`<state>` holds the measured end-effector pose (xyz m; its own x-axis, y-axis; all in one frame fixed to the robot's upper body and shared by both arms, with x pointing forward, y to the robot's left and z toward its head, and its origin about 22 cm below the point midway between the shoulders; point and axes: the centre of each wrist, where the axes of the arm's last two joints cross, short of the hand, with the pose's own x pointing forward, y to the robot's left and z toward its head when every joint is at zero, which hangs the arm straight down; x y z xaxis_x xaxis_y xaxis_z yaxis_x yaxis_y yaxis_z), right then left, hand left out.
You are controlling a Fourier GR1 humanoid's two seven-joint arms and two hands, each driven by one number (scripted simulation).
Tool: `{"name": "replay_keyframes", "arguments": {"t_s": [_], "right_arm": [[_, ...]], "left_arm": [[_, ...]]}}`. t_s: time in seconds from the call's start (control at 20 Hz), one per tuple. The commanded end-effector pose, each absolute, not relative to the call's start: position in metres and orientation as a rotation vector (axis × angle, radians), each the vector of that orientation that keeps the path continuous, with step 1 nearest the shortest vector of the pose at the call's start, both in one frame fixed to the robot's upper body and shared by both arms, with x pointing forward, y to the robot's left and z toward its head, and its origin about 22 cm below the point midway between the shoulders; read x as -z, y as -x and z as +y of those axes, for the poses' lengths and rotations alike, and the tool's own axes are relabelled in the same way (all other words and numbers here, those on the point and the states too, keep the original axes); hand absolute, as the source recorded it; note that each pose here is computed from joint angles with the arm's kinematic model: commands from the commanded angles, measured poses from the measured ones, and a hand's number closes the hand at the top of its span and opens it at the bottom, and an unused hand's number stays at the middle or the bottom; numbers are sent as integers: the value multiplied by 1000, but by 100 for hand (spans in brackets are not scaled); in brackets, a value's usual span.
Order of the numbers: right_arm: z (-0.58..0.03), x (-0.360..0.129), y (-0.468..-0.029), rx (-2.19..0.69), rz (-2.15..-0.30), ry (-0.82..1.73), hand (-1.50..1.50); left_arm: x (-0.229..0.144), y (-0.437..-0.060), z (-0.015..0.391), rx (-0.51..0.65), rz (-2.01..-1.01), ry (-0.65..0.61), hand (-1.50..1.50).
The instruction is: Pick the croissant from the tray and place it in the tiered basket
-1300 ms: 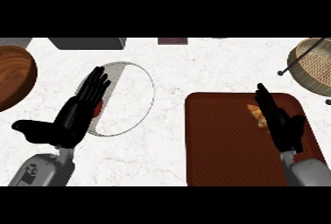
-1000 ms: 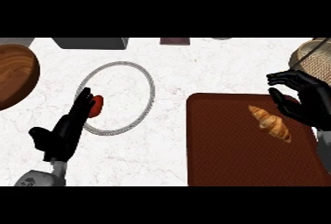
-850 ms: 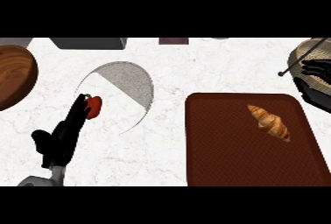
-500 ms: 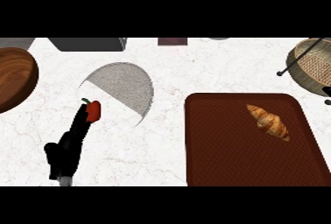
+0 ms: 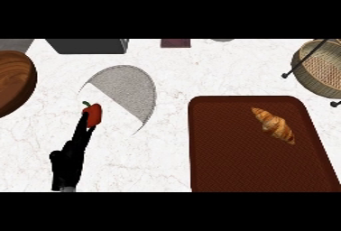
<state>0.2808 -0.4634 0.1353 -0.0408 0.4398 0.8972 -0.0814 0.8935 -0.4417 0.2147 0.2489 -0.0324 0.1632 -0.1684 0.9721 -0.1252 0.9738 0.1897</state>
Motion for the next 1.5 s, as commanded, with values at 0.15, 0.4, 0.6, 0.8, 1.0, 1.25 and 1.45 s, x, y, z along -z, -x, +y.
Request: {"name": "replay_keyframes", "arguments": {"t_s": [0.15, 0.4, 0.6, 0.8, 1.0, 1.25, 1.45], "right_arm": [[-440, -193, -277, -848, -1342, 535, -150], [-397, -169, -271, -862, -1312, 644, -150], [-368, -154, -266, -866, -1259, 678, -150], [-345, -139, -278, -906, -1252, 747, -150], [-328, -126, -272, -993, -1139, 824, -150], [-323, -120, -270, -1047, -1025, 846, -150], [-304, -120, -285, -1051, -1015, 806, -150]], "left_arm": [[49, -202, 254, 16, -1287, -256, 0], [42, -217, 250, 1, -1310, -265, 0], [58, -207, 232, 11, -1292, -246, 0], [58, -215, 244, 12, -1299, -258, 0], [54, -213, 236, 34, -1302, -250, 0], [49, -218, 242, 24, -1308, -259, 0], [60, -203, 242, 6, -1304, -259, 0]]}}
